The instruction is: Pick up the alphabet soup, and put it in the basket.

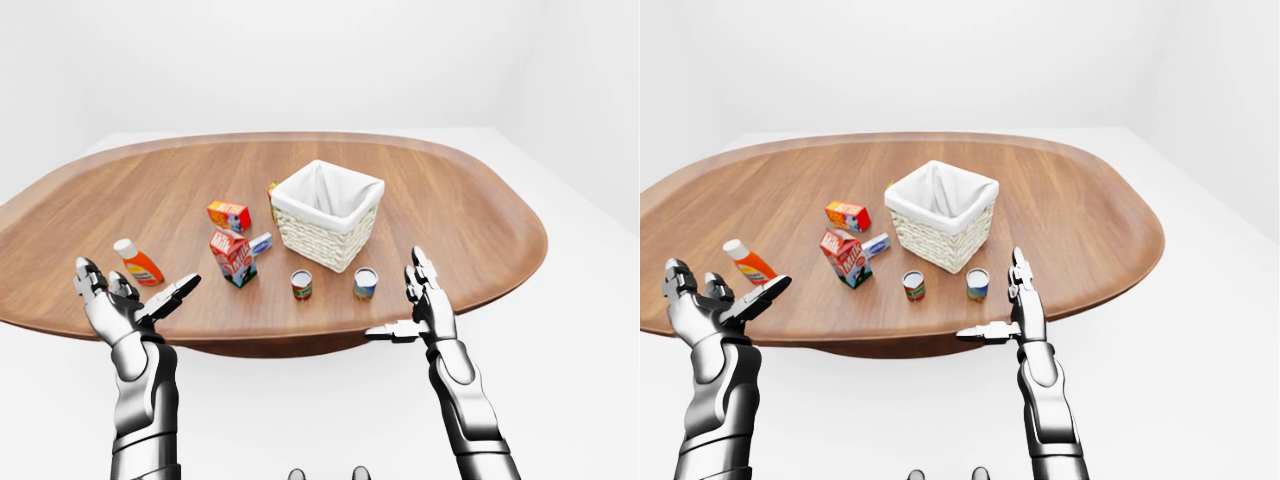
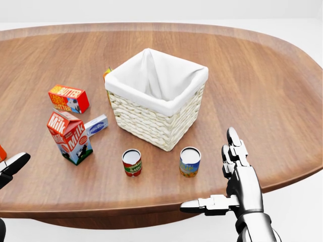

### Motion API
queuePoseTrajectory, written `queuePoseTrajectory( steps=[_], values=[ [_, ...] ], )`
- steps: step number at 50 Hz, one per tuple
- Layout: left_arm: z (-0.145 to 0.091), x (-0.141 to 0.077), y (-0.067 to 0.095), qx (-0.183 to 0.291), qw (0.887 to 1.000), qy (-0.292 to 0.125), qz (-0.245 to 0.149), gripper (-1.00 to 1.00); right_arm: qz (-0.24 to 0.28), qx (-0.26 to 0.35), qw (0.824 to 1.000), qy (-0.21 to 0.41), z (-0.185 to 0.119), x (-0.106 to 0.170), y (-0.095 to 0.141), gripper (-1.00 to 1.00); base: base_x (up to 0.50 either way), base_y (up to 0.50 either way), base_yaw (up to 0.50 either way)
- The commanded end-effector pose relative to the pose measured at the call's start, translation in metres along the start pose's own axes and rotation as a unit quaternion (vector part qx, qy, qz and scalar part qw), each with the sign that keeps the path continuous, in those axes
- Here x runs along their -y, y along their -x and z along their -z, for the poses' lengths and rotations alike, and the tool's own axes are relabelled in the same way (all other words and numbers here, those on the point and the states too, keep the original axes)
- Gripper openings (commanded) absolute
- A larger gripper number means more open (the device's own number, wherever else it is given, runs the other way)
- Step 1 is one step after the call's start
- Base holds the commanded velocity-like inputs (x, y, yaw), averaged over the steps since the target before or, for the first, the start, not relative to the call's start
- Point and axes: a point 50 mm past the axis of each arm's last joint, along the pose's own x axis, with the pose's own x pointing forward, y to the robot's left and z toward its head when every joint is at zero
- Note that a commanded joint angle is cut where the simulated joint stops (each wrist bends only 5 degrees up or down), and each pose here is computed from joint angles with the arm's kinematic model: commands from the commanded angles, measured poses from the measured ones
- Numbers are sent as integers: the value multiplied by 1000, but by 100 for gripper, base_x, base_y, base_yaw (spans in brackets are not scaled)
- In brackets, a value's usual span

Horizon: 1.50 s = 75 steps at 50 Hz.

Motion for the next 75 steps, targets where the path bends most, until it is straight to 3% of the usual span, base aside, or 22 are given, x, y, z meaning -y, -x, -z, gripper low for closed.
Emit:
queuePoseTrajectory(
  steps=[1,45,75],
  values=[
    [0,0,0,1,1000,0,-1,100,0,-1,1000,-1,1,0,0,100,9,0,0],
    [2,0,0,-4,1000,-2,1,100,58,25,998,-26,-8,18,5,100,8,0,0],
    [1,-1,1,-1,1000,-1,2,100,66,23,997,-39,-8,20,7,100,8,0,0]
  ],
)
